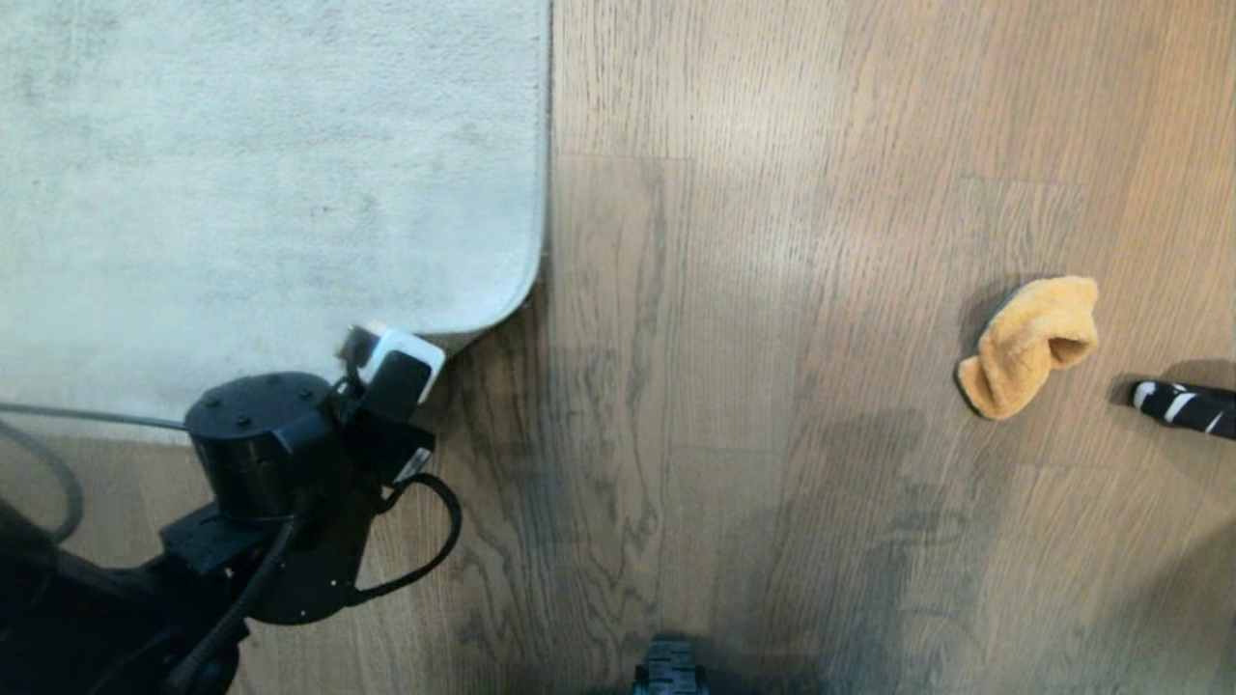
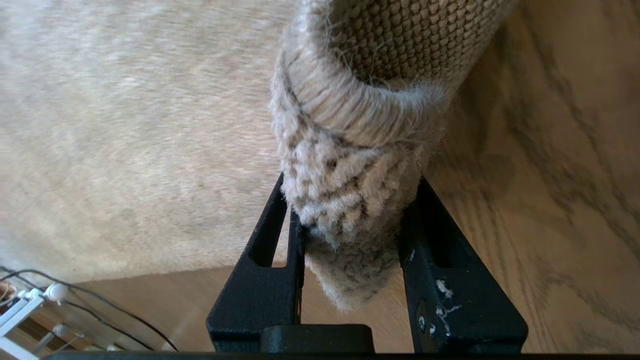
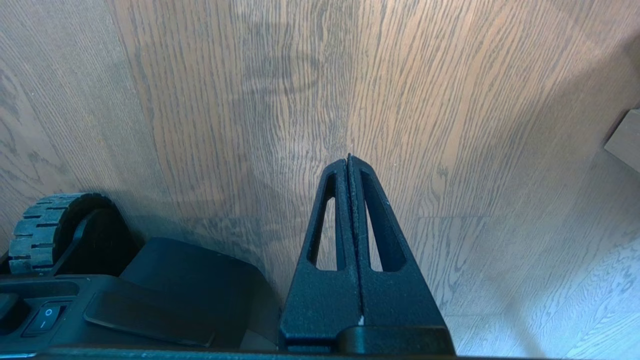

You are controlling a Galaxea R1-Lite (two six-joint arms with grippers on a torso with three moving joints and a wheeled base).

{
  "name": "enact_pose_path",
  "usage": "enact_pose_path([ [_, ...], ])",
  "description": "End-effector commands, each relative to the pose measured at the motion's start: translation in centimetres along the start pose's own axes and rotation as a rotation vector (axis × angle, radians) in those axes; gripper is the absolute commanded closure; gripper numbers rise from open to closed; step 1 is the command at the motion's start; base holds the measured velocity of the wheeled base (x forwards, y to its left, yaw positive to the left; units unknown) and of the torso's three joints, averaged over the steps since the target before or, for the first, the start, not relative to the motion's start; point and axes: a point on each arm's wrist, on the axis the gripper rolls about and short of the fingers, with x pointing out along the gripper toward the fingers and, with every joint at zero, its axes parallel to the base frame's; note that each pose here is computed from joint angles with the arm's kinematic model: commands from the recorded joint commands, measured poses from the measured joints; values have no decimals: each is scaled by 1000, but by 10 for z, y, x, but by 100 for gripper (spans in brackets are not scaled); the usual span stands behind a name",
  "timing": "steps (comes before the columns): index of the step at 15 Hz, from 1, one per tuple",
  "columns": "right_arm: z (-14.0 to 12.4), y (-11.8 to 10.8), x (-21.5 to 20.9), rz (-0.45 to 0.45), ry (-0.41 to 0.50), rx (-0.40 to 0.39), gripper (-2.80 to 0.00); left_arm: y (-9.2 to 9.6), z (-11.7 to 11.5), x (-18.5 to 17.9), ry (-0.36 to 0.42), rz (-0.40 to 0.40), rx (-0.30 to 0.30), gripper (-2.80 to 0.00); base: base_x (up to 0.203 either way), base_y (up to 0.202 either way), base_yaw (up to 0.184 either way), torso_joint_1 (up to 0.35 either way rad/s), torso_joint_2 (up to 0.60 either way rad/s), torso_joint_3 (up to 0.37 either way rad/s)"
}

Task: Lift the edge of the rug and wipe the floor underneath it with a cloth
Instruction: Lift up the carpet

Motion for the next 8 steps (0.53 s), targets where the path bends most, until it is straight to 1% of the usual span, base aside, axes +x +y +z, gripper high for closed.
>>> enact_pose_path([
  [1, 0, 0, 0, -1, -1, 0, 0, 21, 9, -8, -38, 47, -57, 0, 0, 0, 0, 0, 0, 0],
  [4, 0, 0, 0, -1, -1, 0, 0, 46, 11, -19, -37, 78, -74, 0, 0, 0, 0, 0, 0, 0],
  [8, 0, 0, 0, -1, -2, 0, 0, 84, 8, -40, 6, 111, -59, 0, 0, 0, 0, 0, 0, 0],
])
